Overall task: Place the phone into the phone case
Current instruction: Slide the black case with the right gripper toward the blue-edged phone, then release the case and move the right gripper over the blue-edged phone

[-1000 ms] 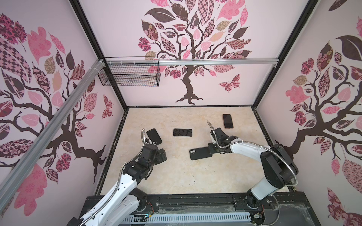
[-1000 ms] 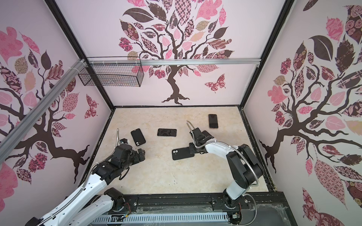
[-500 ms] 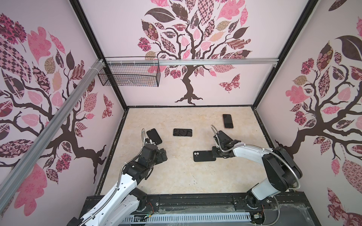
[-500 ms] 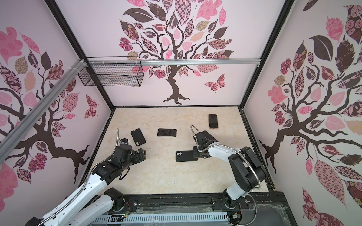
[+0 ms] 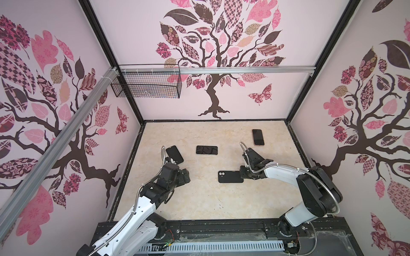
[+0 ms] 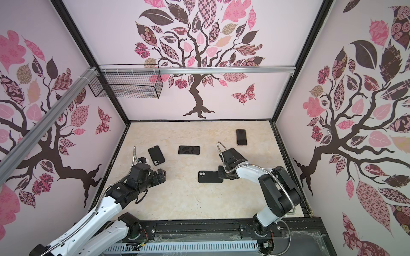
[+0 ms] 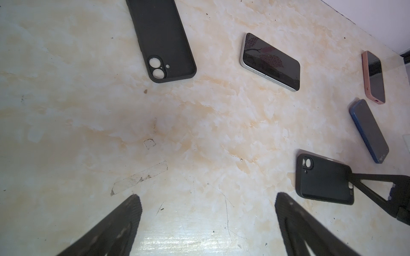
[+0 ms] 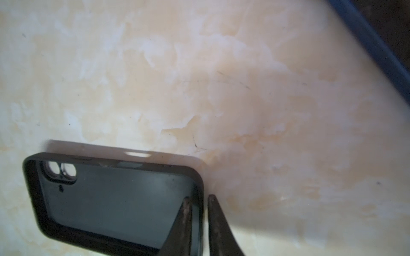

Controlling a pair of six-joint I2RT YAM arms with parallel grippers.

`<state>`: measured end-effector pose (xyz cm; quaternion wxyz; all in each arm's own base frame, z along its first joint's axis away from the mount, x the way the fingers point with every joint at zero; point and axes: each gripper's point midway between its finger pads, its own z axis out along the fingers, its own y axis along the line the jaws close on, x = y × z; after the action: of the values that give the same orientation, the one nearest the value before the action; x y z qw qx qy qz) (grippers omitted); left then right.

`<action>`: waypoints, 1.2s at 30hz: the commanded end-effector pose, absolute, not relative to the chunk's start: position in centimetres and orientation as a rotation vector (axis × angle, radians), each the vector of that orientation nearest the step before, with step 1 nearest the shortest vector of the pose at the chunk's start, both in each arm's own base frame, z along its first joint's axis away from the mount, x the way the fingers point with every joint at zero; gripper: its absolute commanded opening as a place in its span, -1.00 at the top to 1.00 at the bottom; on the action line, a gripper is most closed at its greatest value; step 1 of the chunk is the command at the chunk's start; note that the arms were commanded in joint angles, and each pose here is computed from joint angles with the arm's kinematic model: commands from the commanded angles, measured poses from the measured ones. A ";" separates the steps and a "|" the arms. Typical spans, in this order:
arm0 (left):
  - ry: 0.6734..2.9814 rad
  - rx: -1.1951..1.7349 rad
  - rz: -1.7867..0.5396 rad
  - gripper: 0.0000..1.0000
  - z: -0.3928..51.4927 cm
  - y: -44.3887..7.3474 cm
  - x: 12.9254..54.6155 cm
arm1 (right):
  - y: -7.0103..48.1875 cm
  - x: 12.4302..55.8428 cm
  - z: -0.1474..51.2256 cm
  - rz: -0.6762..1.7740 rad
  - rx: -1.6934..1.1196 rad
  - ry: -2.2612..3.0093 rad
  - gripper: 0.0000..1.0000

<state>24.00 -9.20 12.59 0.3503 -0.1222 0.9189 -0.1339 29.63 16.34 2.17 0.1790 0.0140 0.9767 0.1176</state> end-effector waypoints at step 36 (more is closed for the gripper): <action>2.317 -0.232 -0.423 -0.95 15.6 -10.3 24.5 | 6.1 40.9 6.0 -0.001 -0.411 2.715 -0.99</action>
<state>23.83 -9.97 13.37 0.3558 -0.0993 0.9161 -0.1557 41.30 5.62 7.18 0.2348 -0.1093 0.9658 -0.0147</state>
